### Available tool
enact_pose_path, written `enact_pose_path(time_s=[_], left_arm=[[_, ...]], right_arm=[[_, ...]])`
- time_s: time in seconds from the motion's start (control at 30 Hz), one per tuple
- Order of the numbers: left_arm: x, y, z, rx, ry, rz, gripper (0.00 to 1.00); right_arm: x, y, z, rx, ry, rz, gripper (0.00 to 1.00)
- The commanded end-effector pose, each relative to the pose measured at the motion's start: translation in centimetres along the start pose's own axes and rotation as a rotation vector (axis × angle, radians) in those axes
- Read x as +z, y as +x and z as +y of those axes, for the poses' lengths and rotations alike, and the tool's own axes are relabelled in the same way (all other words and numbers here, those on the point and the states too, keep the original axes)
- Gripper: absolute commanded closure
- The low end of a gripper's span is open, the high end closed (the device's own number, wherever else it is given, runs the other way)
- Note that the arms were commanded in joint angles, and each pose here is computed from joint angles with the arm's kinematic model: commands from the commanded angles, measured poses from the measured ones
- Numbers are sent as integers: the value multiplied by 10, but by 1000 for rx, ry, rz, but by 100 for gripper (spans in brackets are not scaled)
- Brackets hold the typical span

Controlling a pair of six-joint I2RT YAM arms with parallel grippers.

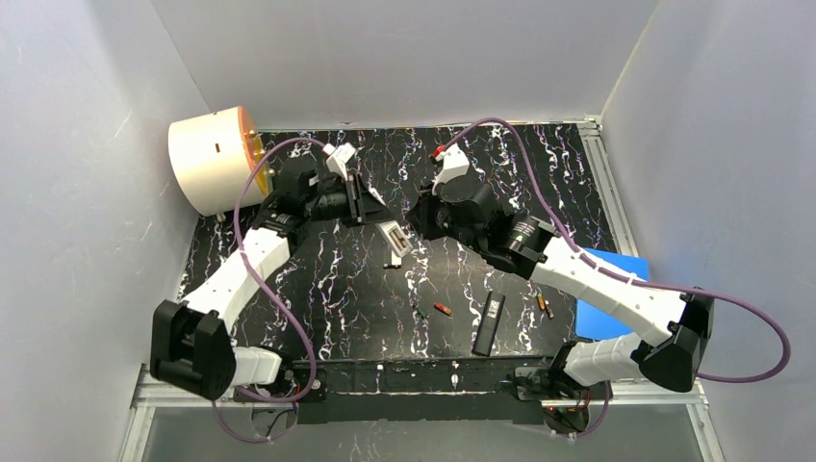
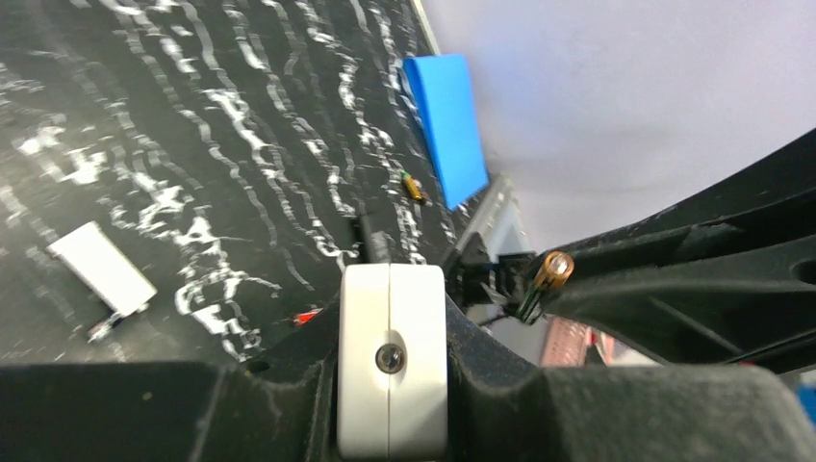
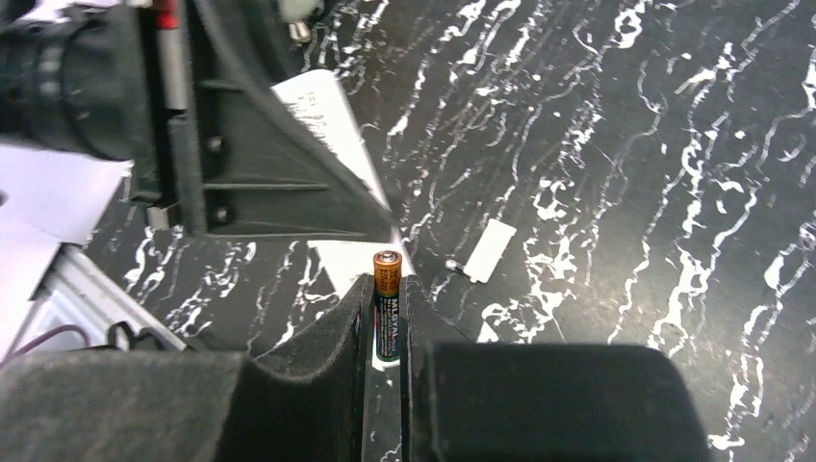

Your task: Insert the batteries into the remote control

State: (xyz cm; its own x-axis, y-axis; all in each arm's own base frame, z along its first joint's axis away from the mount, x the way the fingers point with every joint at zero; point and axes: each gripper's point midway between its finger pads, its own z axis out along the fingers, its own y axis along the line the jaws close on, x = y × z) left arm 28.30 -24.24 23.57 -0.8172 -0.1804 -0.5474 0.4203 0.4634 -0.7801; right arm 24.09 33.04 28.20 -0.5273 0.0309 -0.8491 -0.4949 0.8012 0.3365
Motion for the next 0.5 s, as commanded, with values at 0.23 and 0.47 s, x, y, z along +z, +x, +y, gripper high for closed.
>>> enact_pose_path(time_s=[0.23,0.47], left_arm=[[6,-18,-69,9,292,130,100],[8,-20,-73,-43,323,158,100]], right_arm=[[-15,-34,28,5,-134,-98,80],[-13,-29,24,-20,-127,-97,81]])
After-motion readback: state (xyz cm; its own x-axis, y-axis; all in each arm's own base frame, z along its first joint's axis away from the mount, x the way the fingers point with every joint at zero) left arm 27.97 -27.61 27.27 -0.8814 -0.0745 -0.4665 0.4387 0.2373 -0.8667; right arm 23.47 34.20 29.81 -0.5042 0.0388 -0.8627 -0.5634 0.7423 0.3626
